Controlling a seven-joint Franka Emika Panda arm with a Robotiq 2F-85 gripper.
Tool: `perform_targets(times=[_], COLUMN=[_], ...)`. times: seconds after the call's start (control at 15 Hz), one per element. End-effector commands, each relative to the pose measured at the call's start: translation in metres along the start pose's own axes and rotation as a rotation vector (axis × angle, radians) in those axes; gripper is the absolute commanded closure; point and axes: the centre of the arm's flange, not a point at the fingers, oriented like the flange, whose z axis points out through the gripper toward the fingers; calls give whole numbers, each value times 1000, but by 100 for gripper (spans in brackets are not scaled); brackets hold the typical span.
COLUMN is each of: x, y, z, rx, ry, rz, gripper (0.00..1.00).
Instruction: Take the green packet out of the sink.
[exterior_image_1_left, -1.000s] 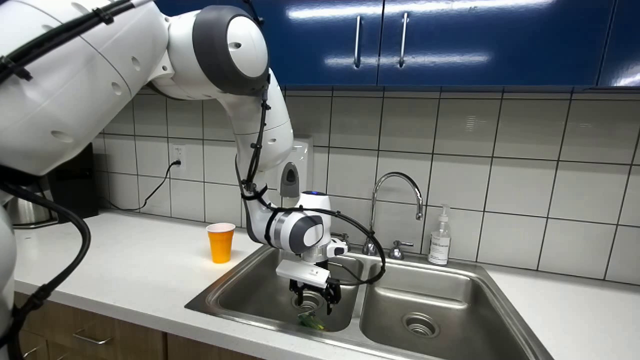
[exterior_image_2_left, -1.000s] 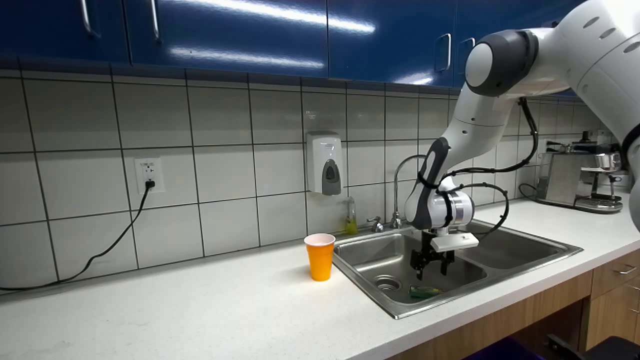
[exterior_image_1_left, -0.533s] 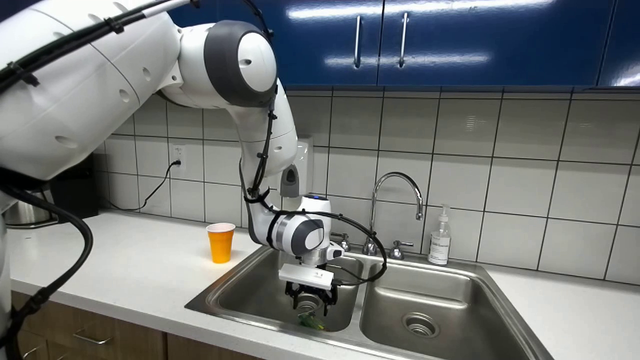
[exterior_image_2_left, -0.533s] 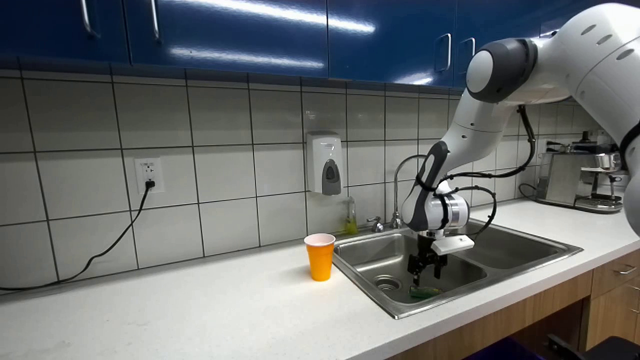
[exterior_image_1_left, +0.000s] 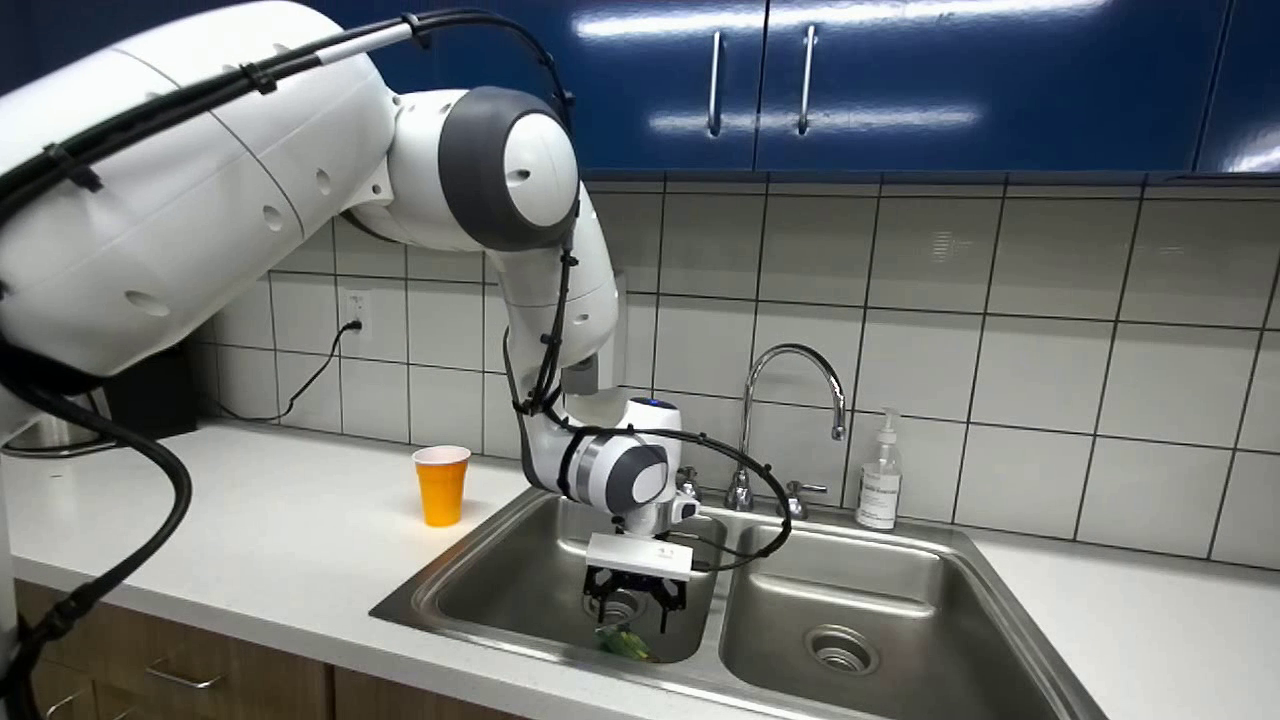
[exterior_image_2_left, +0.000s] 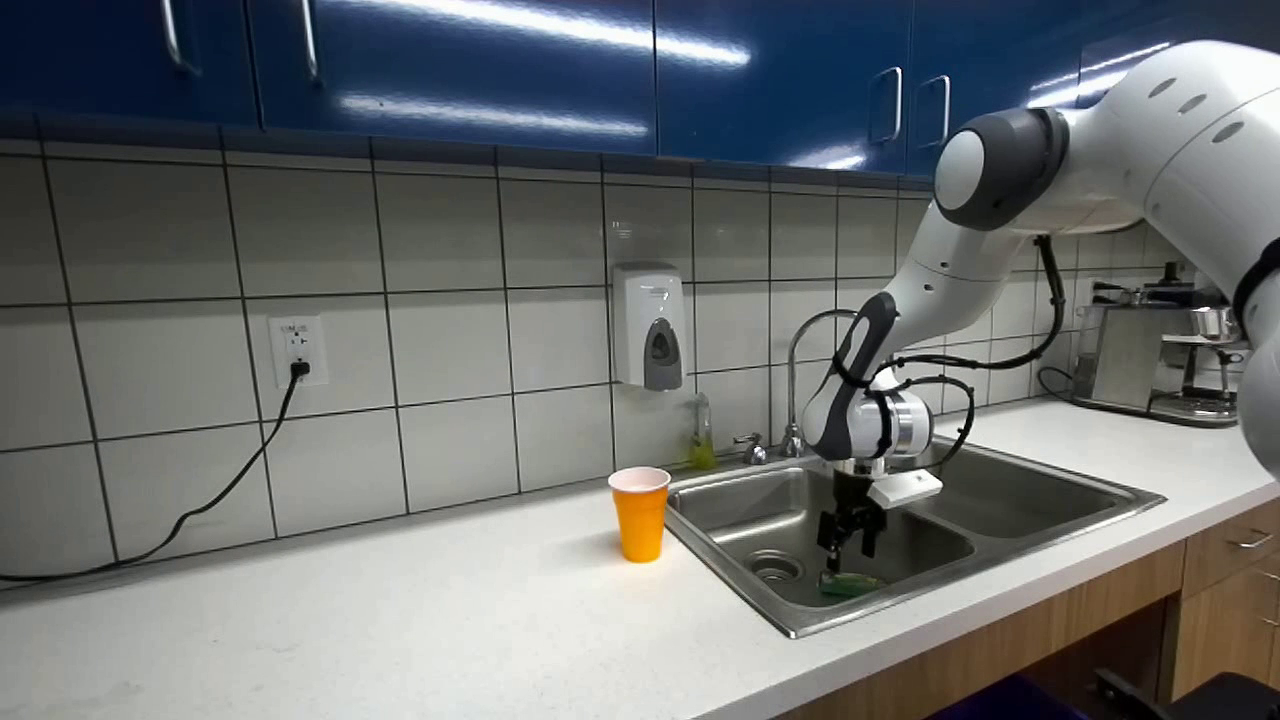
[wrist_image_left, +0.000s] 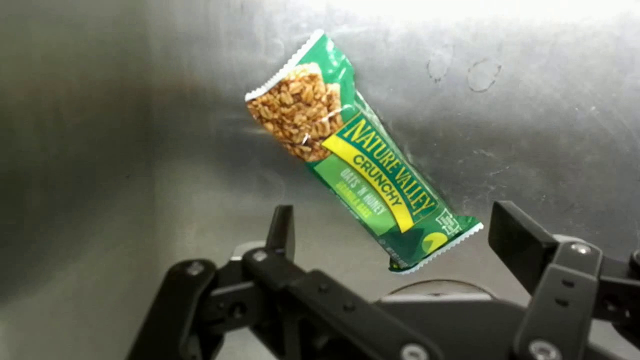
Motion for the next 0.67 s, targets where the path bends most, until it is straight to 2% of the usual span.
perform_targets(times=[0.0,0.6], x=[14,9], y=[18,25], z=[4,5], rx=[10,18], ry=[-29,-85], rz=[-90,-204], gripper=[0,0])
